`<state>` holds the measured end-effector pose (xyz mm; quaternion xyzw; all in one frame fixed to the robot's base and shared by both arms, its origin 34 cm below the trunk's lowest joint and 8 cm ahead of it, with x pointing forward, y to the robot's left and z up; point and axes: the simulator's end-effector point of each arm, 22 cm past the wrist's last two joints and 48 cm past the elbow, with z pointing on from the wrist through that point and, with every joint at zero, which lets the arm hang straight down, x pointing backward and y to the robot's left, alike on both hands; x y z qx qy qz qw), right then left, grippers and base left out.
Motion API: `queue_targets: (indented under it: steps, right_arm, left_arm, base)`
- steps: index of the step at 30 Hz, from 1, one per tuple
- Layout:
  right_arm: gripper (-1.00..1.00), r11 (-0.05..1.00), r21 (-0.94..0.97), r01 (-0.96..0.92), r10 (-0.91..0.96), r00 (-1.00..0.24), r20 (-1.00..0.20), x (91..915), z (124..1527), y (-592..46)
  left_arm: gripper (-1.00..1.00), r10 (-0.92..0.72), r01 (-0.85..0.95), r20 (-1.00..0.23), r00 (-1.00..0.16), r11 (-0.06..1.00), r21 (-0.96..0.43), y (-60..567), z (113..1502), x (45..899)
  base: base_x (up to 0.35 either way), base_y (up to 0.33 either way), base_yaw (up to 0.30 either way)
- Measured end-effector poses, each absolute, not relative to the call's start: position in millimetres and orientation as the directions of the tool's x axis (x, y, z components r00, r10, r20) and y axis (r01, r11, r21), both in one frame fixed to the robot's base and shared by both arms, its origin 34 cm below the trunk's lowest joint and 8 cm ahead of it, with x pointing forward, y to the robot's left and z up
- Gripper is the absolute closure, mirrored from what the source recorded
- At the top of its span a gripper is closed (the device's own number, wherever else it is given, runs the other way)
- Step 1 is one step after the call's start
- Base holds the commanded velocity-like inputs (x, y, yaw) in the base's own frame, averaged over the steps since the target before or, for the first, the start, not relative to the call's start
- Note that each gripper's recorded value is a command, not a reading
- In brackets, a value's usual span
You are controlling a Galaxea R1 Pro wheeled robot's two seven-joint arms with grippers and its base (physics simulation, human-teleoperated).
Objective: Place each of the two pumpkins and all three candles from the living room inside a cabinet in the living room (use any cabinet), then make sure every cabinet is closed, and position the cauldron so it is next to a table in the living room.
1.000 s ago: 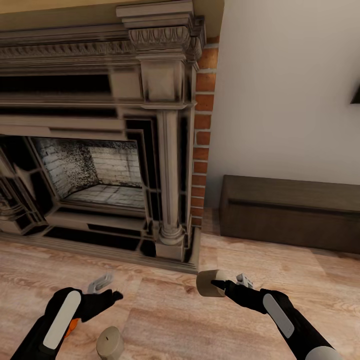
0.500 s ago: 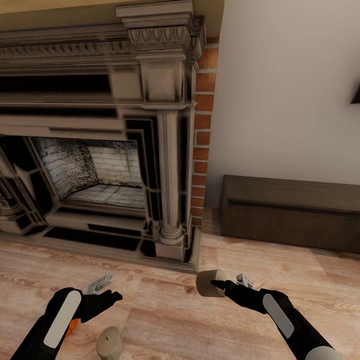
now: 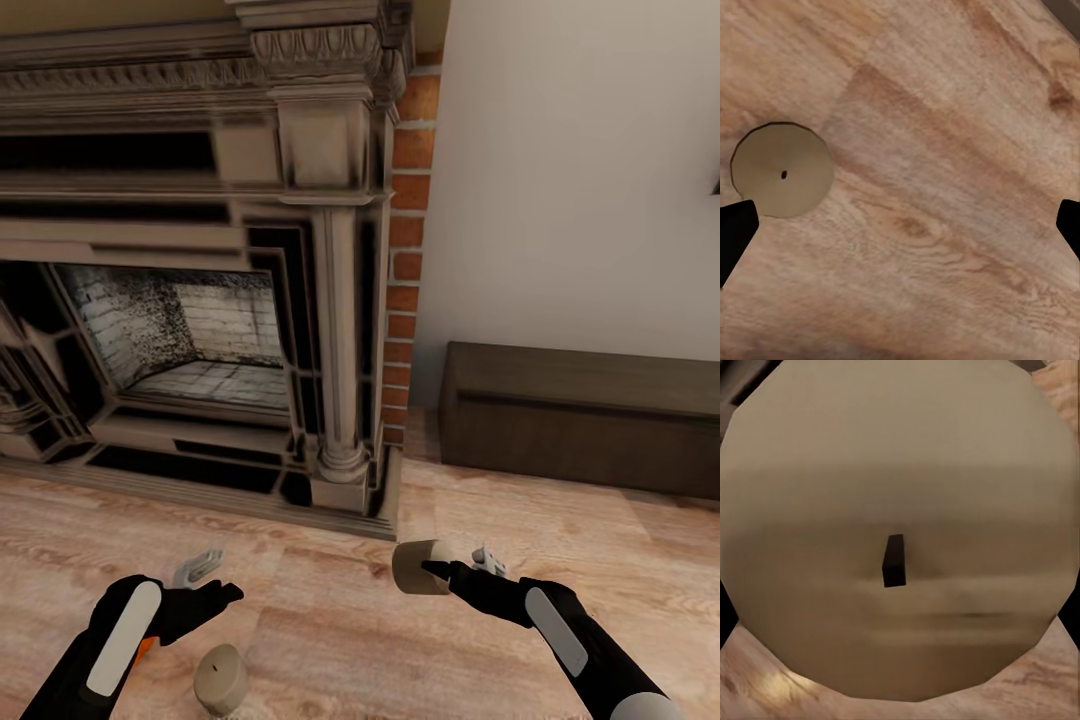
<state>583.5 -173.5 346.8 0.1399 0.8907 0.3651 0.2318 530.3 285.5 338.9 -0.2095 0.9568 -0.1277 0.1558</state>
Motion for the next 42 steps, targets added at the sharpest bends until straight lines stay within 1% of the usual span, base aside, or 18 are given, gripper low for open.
queue_targets:
  steps: [5, 11, 13, 29, 42]
  right_arm:
    - [1.0, 0.693, 0.716, 0.086, 0.419, -0.856, -0.303, 582, 343, -173]
    - [1.0, 0.694, 0.716, 0.082, 0.416, -0.857, -0.305, 582, 343, -172]
    - [1.0, 0.693, 0.717, 0.078, 0.414, -0.857, -0.307, 583, 345, -171]
    - [1.0, 0.696, 0.715, 0.063, 0.404, -0.857, -0.319, 584, 348, -169]
    - [1.0, 0.68, 0.732, 0.046, 0.403, -0.858, -0.32, 585, 353, -165]
  left_arm:
    - [-1.0, -0.467, -0.39, -0.286, -0.837, 0.875, -0.289, 298, 334, 537]
    - [-1.0, -0.489, -0.451, -0.314, -0.813, 0.872, -0.189, 323, 329, 533]
    - [-1.0, -0.494, -0.46, -0.32, -0.808, 0.87, -0.181, 326, 329, 533]
    - [-1.0, -0.495, -0.466, -0.329, -0.804, 0.869, -0.166, 330, 329, 533]
    - [-1.0, -0.496, -0.467, -0.328, -0.804, 0.868, -0.167, 329, 329, 533]
  base:
    - [0.0, 0.0, 0.0]
    - [0.0, 0.0, 0.0]
    - [0.0, 0.0, 0.0]
    - [0.0, 0.0, 0.0]
    - [0.0, 0.0, 0.0]
